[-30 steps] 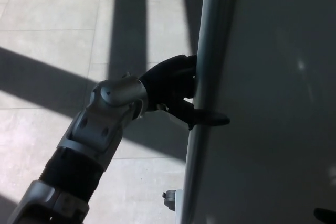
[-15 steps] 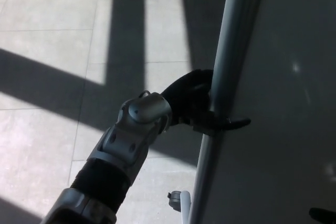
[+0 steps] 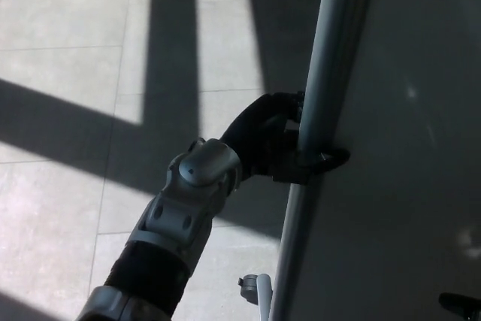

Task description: A white board is being place on the right hand side and parallel to the robot and the robot uses its left hand to grab on the leftside of the whiteboard and drag the whiteboard from the right hand side to the left hand side

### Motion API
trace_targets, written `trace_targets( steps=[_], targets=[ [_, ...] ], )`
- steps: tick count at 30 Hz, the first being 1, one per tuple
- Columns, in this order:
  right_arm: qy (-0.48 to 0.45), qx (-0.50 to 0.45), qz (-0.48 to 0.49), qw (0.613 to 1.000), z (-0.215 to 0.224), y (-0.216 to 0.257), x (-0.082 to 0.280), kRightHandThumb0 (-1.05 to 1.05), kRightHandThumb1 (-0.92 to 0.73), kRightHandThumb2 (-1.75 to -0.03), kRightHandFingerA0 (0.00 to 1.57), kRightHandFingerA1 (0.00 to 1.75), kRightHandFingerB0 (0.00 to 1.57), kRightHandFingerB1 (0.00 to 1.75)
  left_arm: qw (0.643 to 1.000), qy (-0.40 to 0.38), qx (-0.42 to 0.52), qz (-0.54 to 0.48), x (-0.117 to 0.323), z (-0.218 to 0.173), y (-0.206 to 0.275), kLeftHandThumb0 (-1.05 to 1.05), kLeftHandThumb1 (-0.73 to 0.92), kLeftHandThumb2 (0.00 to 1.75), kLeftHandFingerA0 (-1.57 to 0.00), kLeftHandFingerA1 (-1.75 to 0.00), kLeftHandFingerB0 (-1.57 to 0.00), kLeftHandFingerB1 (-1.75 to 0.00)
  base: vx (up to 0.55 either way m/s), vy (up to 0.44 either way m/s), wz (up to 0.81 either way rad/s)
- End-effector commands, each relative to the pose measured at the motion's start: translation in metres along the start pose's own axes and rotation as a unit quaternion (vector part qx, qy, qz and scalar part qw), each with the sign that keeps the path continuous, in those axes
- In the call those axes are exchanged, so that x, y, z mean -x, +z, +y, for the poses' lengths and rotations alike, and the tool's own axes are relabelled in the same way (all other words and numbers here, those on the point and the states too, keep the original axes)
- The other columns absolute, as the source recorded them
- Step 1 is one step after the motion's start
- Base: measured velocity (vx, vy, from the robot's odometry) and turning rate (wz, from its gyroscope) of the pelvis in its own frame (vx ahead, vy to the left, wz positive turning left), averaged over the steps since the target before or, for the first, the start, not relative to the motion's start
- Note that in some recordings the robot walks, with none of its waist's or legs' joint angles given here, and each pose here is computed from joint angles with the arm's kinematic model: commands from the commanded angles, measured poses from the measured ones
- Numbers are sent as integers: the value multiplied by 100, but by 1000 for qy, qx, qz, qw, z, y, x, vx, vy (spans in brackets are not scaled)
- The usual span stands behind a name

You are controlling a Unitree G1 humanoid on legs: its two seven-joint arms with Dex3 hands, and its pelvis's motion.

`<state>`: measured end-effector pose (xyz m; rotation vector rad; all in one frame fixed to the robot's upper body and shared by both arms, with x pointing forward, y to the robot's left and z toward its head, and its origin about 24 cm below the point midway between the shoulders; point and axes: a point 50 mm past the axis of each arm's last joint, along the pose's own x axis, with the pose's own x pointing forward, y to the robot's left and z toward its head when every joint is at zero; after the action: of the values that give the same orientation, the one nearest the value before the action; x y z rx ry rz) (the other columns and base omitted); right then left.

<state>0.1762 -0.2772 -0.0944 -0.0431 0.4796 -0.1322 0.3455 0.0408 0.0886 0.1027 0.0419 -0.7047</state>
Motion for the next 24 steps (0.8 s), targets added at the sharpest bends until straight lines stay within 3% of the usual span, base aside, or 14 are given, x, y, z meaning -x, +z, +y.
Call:
trace_targets(
  steps=[1,8,24],
  targets=[
    [-9,3,-11,1000,-4,4,0,-40,-69,-61,102,68,69,48,999,45,-12,-9,13,24,0,-15,69,61,-94,-70,-81,-54,0,0,0],
    [-8,6,-6,1000,-6,3,0,-40,-68,-61,103,68,70,49,998,68,0,-9,28,45,-1,-16,70,61,-96,-76,-79,-55,0,0,0],
    [-3,9,-9,1000,-3,5,-2,-40,-68,-61,104,68,71,49,994,109,-11,7,69,102,0,-21,62,59,-101,-66,-84,-53,0,0,0]
  ],
)
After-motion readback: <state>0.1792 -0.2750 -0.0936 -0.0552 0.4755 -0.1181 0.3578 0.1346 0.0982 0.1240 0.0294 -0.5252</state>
